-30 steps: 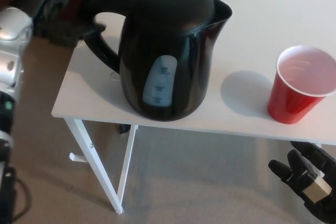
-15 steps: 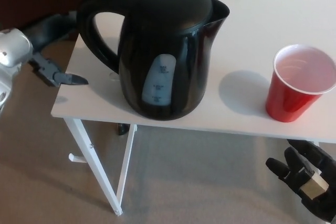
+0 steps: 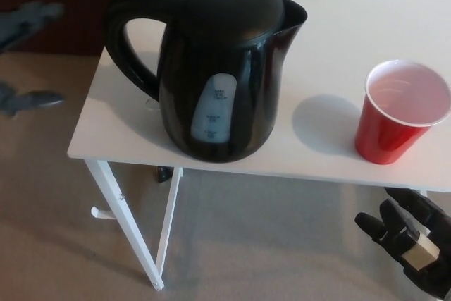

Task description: The robot walk towards a table in front and uses its left hand to pick up the pot from the base and pour water to the cup on the right hand side

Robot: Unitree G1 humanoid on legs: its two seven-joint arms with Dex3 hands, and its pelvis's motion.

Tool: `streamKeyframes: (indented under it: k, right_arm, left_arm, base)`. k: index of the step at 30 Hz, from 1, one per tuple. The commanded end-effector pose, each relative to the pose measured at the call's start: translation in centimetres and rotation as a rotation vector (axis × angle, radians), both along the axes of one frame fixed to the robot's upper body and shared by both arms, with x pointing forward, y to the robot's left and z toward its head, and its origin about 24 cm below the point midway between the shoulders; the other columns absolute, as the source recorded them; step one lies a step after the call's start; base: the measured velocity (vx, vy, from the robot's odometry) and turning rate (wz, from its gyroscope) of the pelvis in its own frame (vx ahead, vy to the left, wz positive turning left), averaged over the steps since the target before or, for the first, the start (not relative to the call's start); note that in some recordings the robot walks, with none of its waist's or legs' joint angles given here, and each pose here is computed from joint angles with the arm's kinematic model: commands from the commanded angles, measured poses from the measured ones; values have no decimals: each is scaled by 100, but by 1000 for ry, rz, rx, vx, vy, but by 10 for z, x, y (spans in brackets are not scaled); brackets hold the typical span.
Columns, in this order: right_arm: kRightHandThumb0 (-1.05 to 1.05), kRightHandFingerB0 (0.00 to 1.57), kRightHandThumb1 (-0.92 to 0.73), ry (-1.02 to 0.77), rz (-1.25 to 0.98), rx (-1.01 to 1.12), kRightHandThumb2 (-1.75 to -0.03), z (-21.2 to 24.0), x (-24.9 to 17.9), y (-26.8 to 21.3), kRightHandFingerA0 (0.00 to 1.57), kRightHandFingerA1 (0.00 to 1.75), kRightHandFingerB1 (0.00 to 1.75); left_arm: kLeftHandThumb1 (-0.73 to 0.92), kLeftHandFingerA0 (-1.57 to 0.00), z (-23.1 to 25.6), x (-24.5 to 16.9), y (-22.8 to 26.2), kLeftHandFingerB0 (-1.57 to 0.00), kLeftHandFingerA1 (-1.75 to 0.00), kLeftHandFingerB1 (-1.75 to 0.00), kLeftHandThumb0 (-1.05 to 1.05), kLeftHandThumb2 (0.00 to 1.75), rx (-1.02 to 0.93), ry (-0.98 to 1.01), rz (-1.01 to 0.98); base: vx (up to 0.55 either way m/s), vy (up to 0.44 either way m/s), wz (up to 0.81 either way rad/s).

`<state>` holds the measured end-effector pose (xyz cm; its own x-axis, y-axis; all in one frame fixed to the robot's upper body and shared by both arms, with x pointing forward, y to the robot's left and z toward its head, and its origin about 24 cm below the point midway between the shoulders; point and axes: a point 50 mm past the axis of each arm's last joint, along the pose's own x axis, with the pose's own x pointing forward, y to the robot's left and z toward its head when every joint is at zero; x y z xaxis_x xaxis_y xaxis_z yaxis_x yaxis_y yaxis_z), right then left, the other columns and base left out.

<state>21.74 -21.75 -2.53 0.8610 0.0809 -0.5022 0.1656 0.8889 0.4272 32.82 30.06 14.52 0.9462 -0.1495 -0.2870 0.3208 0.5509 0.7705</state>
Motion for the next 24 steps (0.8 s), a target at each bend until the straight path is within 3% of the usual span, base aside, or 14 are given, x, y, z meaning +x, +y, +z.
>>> streamKeyframes:
  k: [1, 2, 4, 5, 6, 8, 9, 10, 11, 12, 14, 15, 21, 24]
  right_arm:
    - [-32, 18, -43, 6, -2, -23, -95, -5, -14, -8, 35, 69, 55]
    - [-38, 23, -64, 9, 0, -30, -60, -6, -14, -8, 31, 73, 46]
    - [-38, 22, -64, 13, 2, -35, -60, -6, -13, -10, 30, 73, 46]
    - [-32, 13, -45, 22, -5, -42, -96, -9, -14, -12, 30, 67, 53]
    - [-32, 13, -44, 23, -7, -47, -95, -9, -14, -13, 29, 66, 53]
    - [-33, 12, -44, 23, -15, -56, -95, -8, -13, -17, 28, 65, 53]
    - [-38, 21, -65, 22, -25, -55, -59, -8, -12, -19, 25, 68, 44]
    - [-38, 21, -65, 22, -28, -53, -59, -8, -12, -20, 25, 68, 44]
    - [-33, 12, -42, 31, -55, -52, -94, -7, -10, -21, 26, 64, 53]
    - [-38, 19, -63, 34, -57, -55, -60, -8, -11, -22, 25, 65, 43]
    - [-37, 18, -64, 44, -72, -56, -59, -11, -12, -24, 26, 61, 40]
    - [-36, 18, -65, 49, -76, -58, -59, -12, -12, -24, 25, 57, 38]
    - [-39, 17, -53, 73, -69, -120, -76, -21, -22, -29, 23, 54, 46]
    - [-25, 13, -44, 91, -59, -186, -95, -24, -26, -33, 23, 60, 52]
  left_arm:
    - [39, 0, -18, -67, 28, 0, -31, -15, -65, 80, -139, -180, 20]
    - [45, -9, -23, -83, 28, -1, -32, -20, -62, 55, -195, -229, 19]
    - [48, -14, -29, -116, 25, -4, -32, -20, -55, 54, -279, -323, 42]
    - [37, 0, -42, -155, 17, 0, -48, -49, -26, 88, -382, -381, 101]
    - [48, -19, -45, -164, 13, -10, -34, -26, -35, 56, -412, -389, 120]
    - [44, -18, -52, -178, 5, -13, -37, -32, -33, 59, -474, -391, 158]
    - [52, -22, -59, -190, -1, -15, -35, -29, -27, 56, -507, -387, 180]
    - [52, -22, -61, -194, -3, -15, -35, -29, -27, 56, -515, -386, 187]
    - [47, -25, -76, -207, -6, -19, -44, -39, -47, 68, -473, -374, 245]
    - [47, -25, -84, -212, -7, -19, -43, -39, -49, 69, -475, -348, 270]
    - [57, -32, -112, -218, 2, -26, -39, -33, -44, 57, -482, -273, 360]
    - [53, -26, -119, -218, 4, -22, -43, -39, -45, 68, -475, -242, 377]
    - [53, -23, -183, -212, 32, -26, -40, -38, -43, 67, -350, 134, 523]
    - [58, -29, -200, -211, 34, -32, -35, -34, -37, 58, -321, 286, 511]
  base:
    - [0, 0, 0]
    - [0, 0, 8]
    - [0, 0, 0]
    - [0, 0, 0]
    - [0, 0, 0]
    - [0, 0, 0]
    - [0, 0, 0]
    - [0, 0, 0]
    - [0, 0, 0]
    - [0, 0, 0]
    - [0, 0, 0]
    - [0, 0, 0]
    - [0, 0, 0]
    - [0, 0, 0]
